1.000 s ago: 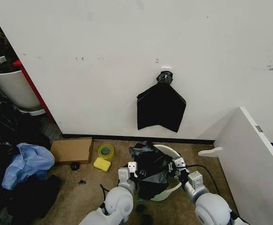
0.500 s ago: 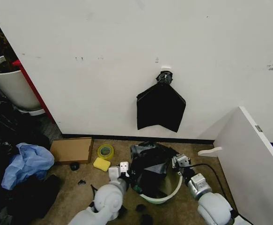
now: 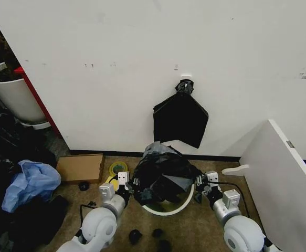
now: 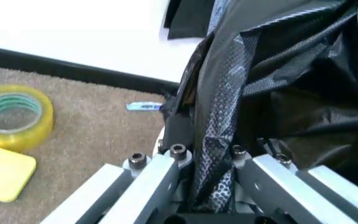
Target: Place the garbage bag over the trash bin.
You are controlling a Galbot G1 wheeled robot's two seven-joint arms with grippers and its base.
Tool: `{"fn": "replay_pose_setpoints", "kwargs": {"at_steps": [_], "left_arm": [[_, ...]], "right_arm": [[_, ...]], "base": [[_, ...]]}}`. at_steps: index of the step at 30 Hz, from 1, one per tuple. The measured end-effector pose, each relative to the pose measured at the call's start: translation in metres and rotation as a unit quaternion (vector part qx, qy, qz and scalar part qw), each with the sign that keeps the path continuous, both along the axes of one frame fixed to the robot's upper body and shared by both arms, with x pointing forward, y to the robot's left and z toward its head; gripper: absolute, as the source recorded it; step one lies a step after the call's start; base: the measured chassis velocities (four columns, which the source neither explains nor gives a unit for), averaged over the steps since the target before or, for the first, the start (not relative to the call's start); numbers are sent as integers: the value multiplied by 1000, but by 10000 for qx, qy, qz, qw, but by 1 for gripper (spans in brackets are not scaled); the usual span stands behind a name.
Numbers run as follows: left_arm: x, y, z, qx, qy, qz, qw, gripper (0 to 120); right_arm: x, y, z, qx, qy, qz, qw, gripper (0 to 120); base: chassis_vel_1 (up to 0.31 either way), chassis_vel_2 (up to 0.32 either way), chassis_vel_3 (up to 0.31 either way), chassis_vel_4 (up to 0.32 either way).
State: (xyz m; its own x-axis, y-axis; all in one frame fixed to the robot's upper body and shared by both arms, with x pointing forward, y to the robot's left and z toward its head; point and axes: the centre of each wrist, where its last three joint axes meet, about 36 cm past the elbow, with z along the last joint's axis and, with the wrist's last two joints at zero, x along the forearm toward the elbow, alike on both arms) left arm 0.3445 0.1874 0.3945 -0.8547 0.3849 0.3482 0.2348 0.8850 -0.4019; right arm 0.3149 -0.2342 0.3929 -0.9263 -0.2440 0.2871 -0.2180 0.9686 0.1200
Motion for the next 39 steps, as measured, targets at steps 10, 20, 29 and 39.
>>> {"fn": "replay_pose_setpoints", "kwargs": {"at_steps": [10, 20, 29, 39], "left_arm": [[22, 26, 15, -129, -456, 611, 9970, 0], [45, 48, 44, -318, -782, 927, 9921, 0], [50, 51, 56, -397, -841, 963, 9910, 0], [60, 37, 42, -330, -783, 962, 9917, 0]], "right_arm": [[-7, -1, -4, 657, -286, 763, 9945, 0], [-6, -19, -61, 932, -898, 1831, 9745, 0], [6, -35, -99, 61, -1790, 2022, 9628, 10], [10, -65, -82, -297, -2747, 2126, 9373, 46]], "base": [[0, 0, 0, 0], [0, 0, 0, 0], [0, 0, 0, 0], [0, 0, 0, 0]]}}
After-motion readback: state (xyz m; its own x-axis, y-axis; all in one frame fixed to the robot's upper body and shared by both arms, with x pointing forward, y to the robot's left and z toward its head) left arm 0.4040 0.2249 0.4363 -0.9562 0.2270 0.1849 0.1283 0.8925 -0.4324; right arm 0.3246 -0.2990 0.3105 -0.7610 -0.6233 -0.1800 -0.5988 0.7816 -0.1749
